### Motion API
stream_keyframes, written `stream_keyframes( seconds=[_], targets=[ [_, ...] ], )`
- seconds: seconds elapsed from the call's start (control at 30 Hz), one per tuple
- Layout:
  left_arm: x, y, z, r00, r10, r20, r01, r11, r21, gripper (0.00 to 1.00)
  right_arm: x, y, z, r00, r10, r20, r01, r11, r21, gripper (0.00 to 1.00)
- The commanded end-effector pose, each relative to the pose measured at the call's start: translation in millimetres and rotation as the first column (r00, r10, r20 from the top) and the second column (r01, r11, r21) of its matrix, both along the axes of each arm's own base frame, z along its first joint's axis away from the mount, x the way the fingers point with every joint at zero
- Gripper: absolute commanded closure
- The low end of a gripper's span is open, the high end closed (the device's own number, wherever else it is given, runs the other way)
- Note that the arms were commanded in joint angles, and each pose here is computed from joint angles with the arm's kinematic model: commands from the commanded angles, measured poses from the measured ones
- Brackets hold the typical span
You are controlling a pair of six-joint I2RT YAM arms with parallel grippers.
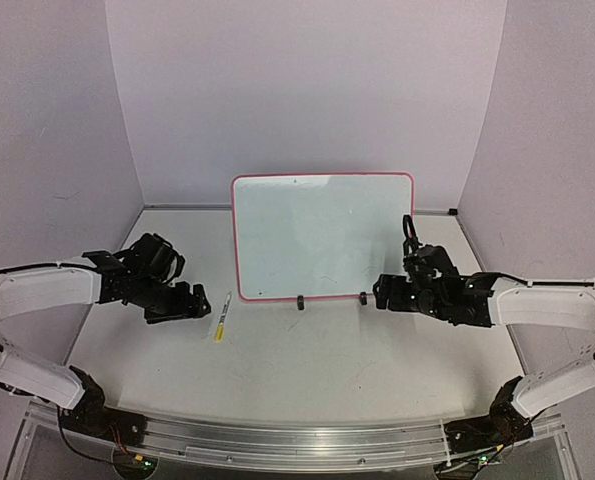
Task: Write a sentence on the whiteboard
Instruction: Pick up the whiteboard marker from the center of the board.
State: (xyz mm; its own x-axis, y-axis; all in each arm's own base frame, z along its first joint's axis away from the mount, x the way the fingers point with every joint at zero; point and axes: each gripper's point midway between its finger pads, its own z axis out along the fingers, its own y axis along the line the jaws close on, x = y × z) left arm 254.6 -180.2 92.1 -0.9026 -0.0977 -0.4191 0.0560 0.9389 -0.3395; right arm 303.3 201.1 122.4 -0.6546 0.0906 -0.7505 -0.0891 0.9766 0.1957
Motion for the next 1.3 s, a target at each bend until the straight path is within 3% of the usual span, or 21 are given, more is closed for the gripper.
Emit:
stream_keyframes(
  seconds=[0.0,0.17,0.63,1.07,1.27],
  targets=[
    [-1,-35,-7,0.999,-0.04,-0.002,0.039,0.997,-0.068,0.11,-5,6,7,0.999,0.037,-0.019,-0.036,0.999,0.032,0.12],
    [-1,-55,-26,0.996,-0.084,-0.031,0.085,0.996,0.016,0.33,-7,14,10,0.997,0.068,-0.03,-0.066,0.996,0.064,0.12],
    [18,-59,-55,0.996,-0.062,-0.071,0.072,0.987,0.144,0.73,-14,18,14,0.994,0.101,-0.038,-0.096,0.99,0.107,0.11],
    [14,-57,-73,0.991,-0.054,-0.12,0.073,0.983,0.167,0.75,-14,19,9,0.994,0.096,-0.049,-0.091,0.991,0.103,0.1],
    [11,-57,-78,0.989,-0.057,-0.14,0.081,0.981,0.176,0.83,-14,18,6,0.994,0.091,-0.057,-0.085,0.991,0.1,0.1]
  ],
)
